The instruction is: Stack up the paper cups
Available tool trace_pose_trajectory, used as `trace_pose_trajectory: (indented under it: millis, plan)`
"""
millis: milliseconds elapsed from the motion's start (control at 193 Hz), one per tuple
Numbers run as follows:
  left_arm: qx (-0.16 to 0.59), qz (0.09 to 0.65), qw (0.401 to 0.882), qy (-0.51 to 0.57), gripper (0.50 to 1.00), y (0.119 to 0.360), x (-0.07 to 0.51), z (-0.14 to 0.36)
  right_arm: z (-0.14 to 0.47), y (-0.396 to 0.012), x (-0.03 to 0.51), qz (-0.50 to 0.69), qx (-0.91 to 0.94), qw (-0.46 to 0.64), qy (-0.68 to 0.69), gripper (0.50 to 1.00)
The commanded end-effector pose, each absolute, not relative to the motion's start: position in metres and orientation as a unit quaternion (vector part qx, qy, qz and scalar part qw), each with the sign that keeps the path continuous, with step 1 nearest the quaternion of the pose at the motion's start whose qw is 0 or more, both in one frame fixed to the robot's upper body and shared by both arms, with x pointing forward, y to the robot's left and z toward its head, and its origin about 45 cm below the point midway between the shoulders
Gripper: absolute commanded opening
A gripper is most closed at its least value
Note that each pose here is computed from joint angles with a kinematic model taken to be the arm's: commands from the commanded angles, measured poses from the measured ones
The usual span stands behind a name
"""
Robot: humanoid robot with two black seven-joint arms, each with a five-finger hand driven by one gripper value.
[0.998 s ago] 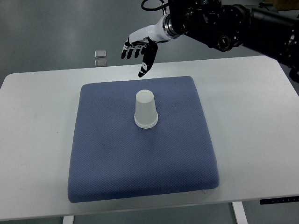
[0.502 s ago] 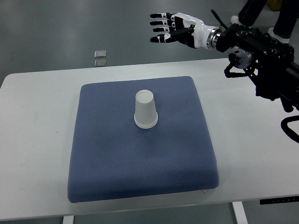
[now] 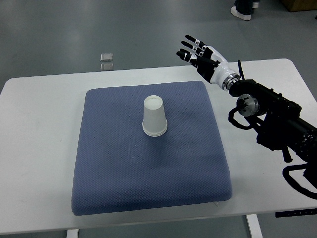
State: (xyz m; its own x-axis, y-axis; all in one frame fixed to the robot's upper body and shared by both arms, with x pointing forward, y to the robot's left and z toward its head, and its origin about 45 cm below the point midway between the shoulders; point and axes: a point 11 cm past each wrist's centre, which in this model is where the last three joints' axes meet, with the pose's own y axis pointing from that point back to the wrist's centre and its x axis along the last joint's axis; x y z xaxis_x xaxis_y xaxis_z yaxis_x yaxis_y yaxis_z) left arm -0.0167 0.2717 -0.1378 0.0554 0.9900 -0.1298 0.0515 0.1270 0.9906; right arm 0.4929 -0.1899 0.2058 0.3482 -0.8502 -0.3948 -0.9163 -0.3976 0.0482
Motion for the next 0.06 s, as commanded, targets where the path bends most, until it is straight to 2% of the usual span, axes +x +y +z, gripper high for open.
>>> trace_pose_trajectory:
  millis: [0,52]
  plan:
    - [0.492,0.439,0.534,0.529,1.0,0.2707,-0.0166,-0.1377,0.2032,-0.1888,0.4916,0.184,-0.815,0.091,0.542,0.915]
    - [0.492,0.439,0.535,0.529,1.0,0.2702,-0.0166,-0.1377,0.202,-0.188,0.4911,0.185,-0.815,0.091,0.542,0.915]
